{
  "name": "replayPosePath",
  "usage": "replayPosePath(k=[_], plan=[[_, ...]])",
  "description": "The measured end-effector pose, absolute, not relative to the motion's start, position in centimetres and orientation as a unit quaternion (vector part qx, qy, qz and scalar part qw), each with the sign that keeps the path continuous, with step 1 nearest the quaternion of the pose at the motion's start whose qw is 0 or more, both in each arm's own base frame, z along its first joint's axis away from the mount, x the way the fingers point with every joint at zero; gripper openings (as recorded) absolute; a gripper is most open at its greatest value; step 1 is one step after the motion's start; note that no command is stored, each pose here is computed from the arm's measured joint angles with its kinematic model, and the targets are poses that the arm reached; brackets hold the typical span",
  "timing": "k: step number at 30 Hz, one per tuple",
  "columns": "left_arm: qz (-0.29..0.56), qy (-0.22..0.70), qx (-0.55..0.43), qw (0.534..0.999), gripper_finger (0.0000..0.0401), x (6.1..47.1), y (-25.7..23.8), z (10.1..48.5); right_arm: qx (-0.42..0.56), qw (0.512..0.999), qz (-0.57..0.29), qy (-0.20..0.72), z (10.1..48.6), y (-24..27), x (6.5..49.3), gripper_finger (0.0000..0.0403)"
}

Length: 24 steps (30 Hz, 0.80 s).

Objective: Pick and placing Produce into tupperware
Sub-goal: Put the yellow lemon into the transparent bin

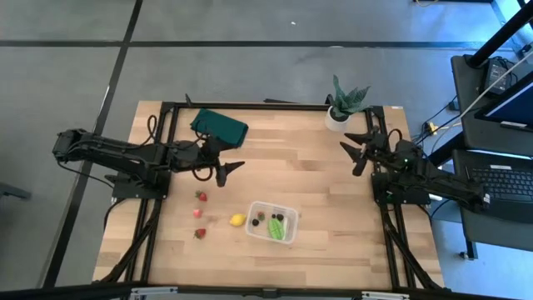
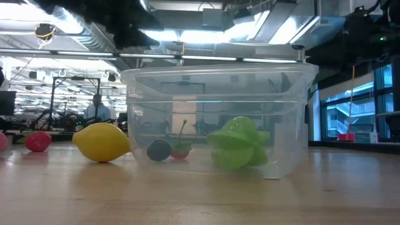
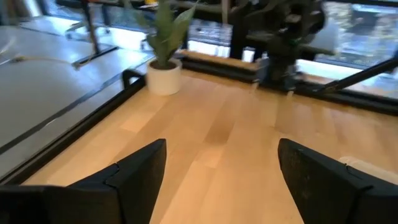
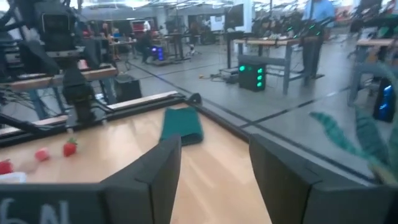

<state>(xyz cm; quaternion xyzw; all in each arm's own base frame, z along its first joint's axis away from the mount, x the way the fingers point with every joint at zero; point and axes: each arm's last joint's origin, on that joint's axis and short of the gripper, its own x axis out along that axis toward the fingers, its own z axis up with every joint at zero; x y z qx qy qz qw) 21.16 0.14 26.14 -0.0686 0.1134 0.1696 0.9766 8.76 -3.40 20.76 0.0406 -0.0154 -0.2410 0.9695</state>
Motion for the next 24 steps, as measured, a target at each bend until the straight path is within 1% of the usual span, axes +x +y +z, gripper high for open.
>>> replayPosePath(k=[3, 8, 12, 14, 17, 19, 24], plan=[[0.138, 0.107, -0.054, 0.983, 0.03, 21.4, -0.5, 28.2, 0.054, 0.971, -0.234, -0.01, 20.6, -3.3, 8.6, 0.0193], [0.102, 0.13, -0.013, 0.986, 0.03, 21.8, -2.6, 32.5, 0.062, 0.97, -0.235, 0.0, 20.3, -3.3, 8.6, 0.0193], [0.102, 0.188, 0.036, 0.976, 0.0295, 22.3, -4.6, 34.8, 0.062, 0.97, -0.235, 0.0, 20.4, -3.3, 8.6, 0.0193], [0.103, 0.227, 0.045, 0.967, 0.0293, 22.6, -5.4, 35.3, 0.062, 0.97, -0.235, 0.001, 20.3, -3.3, 8.6, 0.0193], [0.097, 0.281, 0.016, 0.955, 0.0293, 23.2, -6.6, 35.3, 0.062, 0.97, -0.235, 0.005, 20.3, -3.3, 8.6, 0.0193], [0.092, 0.314, -0.023, 0.945, 0.0292, 23.5, -7.3, 35.0, 0.064, 0.97, -0.235, 0.013, 20.1, -3.3, 8.6, 0.0193], [0.093, 0.402, -0.111, 0.904, 0.0292, 24.0, -9.1, 33.0, 0.064, 0.97, -0.235, 0.022, 19.9, -3.3, 8.6, 0.0193]])
